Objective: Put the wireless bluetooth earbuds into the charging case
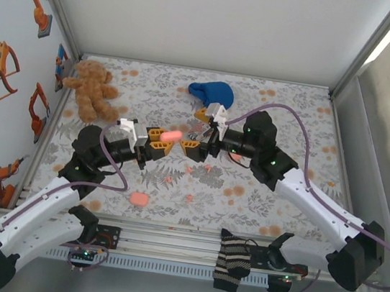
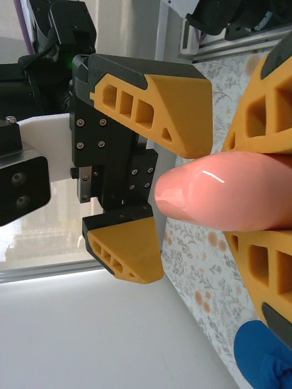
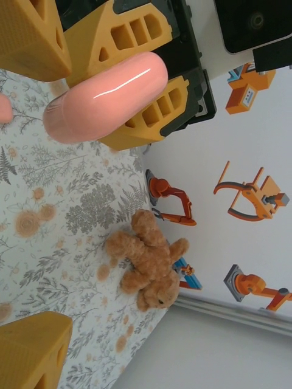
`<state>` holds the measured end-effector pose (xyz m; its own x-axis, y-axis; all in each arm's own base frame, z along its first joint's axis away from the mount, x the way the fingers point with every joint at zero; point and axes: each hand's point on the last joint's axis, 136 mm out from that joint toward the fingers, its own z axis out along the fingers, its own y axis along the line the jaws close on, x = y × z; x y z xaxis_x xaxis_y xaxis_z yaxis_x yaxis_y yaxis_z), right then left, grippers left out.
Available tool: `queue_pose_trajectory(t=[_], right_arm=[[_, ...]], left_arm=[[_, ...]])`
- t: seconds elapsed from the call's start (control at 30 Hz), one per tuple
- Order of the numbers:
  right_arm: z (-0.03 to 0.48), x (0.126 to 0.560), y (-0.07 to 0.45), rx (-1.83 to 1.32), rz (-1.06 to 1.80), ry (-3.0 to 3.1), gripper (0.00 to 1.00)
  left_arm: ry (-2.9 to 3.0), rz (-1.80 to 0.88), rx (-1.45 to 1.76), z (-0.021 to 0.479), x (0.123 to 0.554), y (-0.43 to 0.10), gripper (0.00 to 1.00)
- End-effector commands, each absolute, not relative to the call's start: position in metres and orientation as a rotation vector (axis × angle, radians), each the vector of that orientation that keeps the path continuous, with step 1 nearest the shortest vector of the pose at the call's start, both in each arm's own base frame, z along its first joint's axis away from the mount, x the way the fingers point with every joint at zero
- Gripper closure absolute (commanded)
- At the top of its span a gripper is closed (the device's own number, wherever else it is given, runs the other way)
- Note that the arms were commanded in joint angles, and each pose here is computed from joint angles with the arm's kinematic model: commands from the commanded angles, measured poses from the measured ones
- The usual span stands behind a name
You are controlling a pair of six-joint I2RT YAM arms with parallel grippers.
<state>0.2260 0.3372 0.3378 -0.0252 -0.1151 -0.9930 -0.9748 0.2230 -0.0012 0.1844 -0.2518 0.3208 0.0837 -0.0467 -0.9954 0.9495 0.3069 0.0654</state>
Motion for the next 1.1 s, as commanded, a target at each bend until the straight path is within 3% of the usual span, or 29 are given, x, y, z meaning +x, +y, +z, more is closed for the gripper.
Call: queue_pose_trajectory(t=[0.0,1.07], right_arm=[[0.369,0.221,0.342,-1.123,0.989,1.273,0.04],[0.380,0.254,0.345,-1.032,0.873,1.342,0.08]], left_arm=[[1.188,-0.927,0.983,0.327,0.182,-0.252,1.00],[1.186,-0.928,0.989,0.327,0.177,-0.249,1.00]])
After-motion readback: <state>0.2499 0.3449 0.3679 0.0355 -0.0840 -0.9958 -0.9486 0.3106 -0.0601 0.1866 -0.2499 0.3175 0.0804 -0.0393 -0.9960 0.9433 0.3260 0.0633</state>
